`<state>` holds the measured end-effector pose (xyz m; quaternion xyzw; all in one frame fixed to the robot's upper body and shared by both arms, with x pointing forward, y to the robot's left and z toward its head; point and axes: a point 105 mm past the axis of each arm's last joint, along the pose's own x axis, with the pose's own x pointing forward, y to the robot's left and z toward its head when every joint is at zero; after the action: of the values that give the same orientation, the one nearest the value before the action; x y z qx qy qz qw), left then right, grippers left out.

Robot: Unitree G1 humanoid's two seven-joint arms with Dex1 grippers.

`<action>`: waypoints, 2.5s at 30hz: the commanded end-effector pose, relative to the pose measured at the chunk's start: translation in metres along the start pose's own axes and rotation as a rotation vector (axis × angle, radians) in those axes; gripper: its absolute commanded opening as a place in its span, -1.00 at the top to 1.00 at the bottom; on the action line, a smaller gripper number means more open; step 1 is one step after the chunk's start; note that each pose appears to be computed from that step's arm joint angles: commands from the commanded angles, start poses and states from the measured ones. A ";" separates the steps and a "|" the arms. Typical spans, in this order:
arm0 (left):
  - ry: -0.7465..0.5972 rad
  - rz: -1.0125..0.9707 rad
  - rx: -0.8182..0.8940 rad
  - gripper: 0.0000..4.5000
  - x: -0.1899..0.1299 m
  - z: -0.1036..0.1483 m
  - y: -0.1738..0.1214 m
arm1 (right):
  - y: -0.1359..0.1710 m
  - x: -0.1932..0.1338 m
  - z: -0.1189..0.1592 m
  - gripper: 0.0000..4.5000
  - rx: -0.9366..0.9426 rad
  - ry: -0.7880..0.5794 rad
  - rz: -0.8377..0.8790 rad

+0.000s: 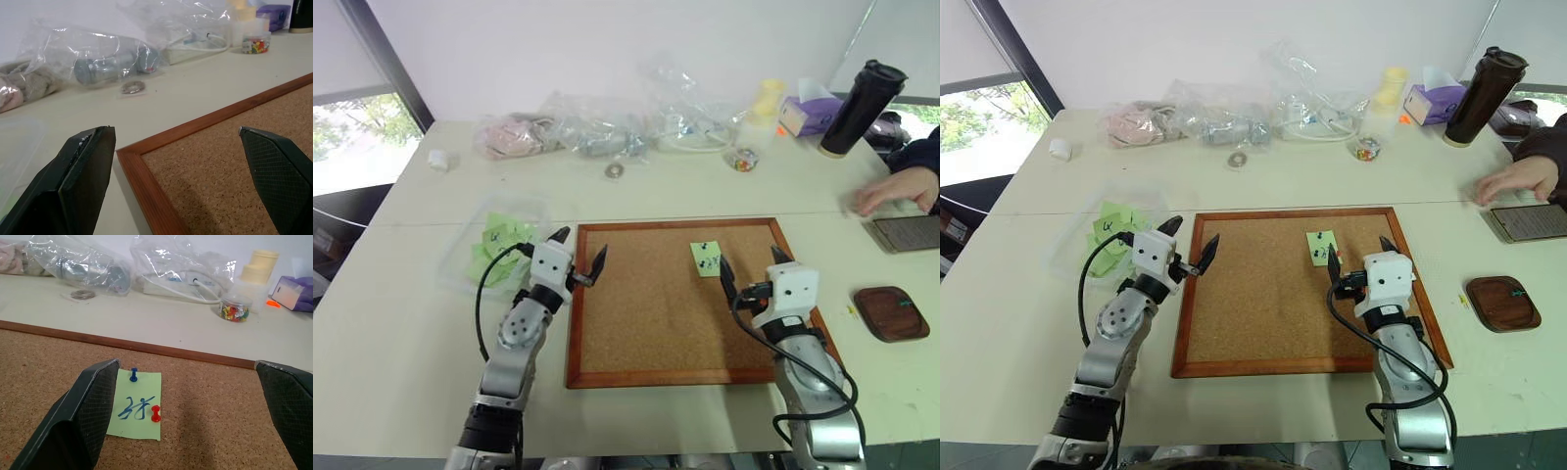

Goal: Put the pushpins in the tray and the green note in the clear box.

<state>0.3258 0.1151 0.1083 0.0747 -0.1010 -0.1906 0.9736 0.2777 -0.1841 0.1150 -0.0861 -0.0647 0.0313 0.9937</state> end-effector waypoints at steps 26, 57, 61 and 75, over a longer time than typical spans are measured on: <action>-0.044 -0.080 0.008 -0.97 0.000 0.017 -0.009 | 0.002 0.001 0.005 -1.00 -0.008 -0.037 0.006; 0.237 -0.991 -0.032 0.97 -0.028 0.006 -0.071 | -0.008 0.032 0.041 -1.00 -0.074 0.072 0.534; 0.276 -0.997 -0.033 0.97 -0.033 -0.009 -0.074 | -0.011 0.044 0.043 -1.00 -0.070 0.132 0.568; 0.328 -0.966 -0.039 0.97 -0.042 -0.036 -0.074 | -0.011 0.084 0.013 -1.00 -0.086 0.350 0.600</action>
<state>0.2721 0.0617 0.0720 0.1230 0.0654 -0.6158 0.7755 0.3570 -0.1875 0.1330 -0.1358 0.1407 0.3020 0.9330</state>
